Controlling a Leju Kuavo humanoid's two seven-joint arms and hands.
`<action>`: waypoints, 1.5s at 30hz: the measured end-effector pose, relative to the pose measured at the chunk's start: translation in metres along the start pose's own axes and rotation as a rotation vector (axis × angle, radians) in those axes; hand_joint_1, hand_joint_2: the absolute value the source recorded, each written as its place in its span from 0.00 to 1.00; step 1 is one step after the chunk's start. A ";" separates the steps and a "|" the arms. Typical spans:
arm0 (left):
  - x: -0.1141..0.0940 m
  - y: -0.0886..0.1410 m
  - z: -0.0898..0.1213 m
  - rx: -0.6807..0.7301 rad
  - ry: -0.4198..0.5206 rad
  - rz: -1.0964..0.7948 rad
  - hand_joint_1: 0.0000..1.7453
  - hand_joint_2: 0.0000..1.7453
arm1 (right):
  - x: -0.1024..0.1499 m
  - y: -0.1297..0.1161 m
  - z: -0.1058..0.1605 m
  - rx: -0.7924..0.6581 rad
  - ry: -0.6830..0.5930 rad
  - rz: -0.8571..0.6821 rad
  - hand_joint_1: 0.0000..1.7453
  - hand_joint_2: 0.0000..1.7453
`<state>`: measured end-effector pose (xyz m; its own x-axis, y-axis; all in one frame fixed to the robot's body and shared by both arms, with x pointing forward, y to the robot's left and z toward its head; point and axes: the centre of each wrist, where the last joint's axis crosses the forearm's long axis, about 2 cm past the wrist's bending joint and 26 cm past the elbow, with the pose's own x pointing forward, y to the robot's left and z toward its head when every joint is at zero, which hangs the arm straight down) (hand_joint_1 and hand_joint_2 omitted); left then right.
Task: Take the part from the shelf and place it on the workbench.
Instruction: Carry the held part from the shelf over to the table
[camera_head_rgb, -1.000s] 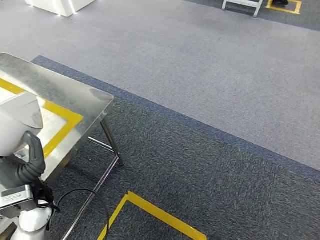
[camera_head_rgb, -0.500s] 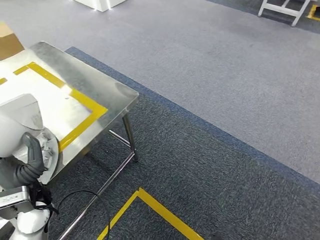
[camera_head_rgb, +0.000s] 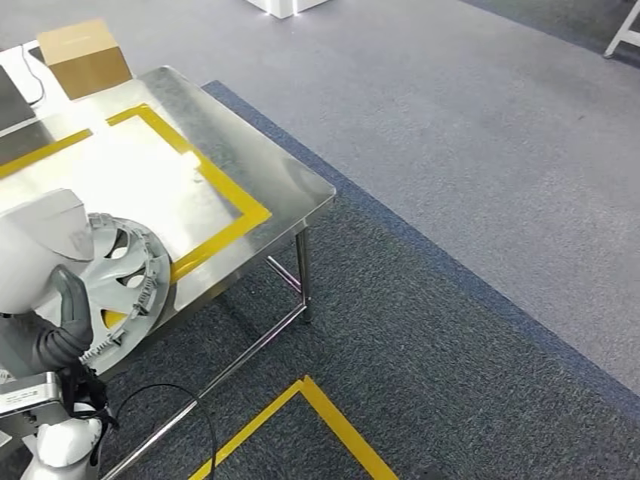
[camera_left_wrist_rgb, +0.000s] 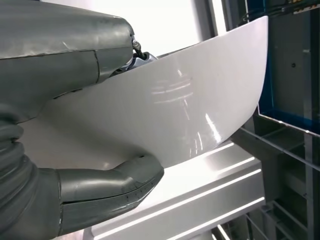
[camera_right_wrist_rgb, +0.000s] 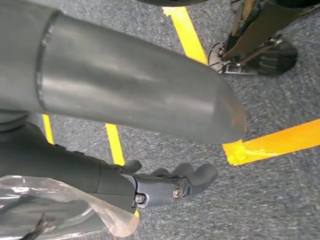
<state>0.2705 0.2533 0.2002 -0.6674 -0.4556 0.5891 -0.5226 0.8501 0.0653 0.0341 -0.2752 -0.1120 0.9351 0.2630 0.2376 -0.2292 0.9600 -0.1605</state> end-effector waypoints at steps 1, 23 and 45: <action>0.000 0.000 0.000 -0.001 0.000 0.000 1.00 1.00 | 0.000 0.000 0.000 0.000 0.000 0.000 0.00 0.00; 0.000 0.000 -0.006 -0.014 -0.052 -0.034 1.00 1.00 | 0.001 0.000 0.000 0.001 -0.001 -0.001 0.00 0.00; -0.004 0.004 -0.006 -0.054 -0.047 -0.062 1.00 1.00 | 0.000 0.000 0.000 0.005 0.004 -0.004 0.00 0.00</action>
<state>0.2740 0.2602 0.2028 -0.6596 -0.5186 0.5440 -0.5350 0.8324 0.1448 0.0338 -0.2749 -0.1120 0.9371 0.2585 0.2347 -0.2264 0.9616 -0.1551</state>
